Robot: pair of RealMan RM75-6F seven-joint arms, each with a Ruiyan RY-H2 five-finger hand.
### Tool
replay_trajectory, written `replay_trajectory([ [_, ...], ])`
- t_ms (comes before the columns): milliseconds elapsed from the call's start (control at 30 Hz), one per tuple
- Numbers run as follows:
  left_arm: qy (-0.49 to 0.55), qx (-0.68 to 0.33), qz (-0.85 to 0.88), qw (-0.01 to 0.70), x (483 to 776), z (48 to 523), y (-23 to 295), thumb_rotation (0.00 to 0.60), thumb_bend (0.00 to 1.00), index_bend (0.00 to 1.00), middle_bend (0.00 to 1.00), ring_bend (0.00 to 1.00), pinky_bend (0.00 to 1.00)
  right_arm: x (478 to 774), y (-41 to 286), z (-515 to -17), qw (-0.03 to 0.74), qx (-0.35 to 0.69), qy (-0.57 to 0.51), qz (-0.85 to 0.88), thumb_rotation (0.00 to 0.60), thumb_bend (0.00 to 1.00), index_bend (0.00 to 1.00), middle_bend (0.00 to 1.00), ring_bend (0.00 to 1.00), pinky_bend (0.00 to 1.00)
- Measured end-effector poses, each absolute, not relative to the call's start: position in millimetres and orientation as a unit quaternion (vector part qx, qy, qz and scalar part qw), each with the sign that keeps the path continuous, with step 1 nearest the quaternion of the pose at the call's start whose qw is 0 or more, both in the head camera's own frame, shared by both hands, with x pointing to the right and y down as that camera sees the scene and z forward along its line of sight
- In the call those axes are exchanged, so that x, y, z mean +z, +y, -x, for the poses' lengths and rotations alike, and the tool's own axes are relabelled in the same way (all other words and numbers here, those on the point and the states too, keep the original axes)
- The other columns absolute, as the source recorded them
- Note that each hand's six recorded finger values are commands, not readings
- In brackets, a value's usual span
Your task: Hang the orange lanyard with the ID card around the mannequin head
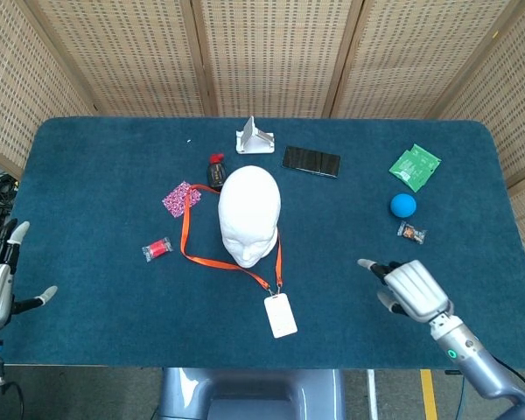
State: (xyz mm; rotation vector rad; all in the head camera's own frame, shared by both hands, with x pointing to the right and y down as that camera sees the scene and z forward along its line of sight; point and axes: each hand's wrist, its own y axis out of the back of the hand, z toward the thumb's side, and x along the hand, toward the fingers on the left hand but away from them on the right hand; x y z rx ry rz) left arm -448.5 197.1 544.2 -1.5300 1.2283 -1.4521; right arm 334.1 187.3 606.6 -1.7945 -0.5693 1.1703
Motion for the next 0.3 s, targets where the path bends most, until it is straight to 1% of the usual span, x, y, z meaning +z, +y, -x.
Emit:
replay_trajectory([
  [133,0.472,-0.561,0.586,0.345,544.5,455.0,214.0,0.600,0.00,0.00,0.00,0.00,0.00,595.8,195.4,-361.9,0.429,0.493,-0.273,0.705,0.600,0.00,0.00,0.00,0.00,0.00],
  [233,0.470,-0.560,0.591,0.340,545.5,456.2,217.7,0.600,0.00,0.00,0.00,0.00,0.00,582.7,204.3,-382.9,0.408,0.497,-0.330,0.691,0.600,0.00,0.00,0.00,0.00,0.00],
  [300,0.473,-0.558,0.593,0.335,544.8,458.3,218.3,0.600,0.00,0.00,0.00,0.00,0.00,574.5,206.9,-390.1,0.407,0.493,-0.359,0.680,0.600,0.00,0.00,0.00,0.00,0.00],
])
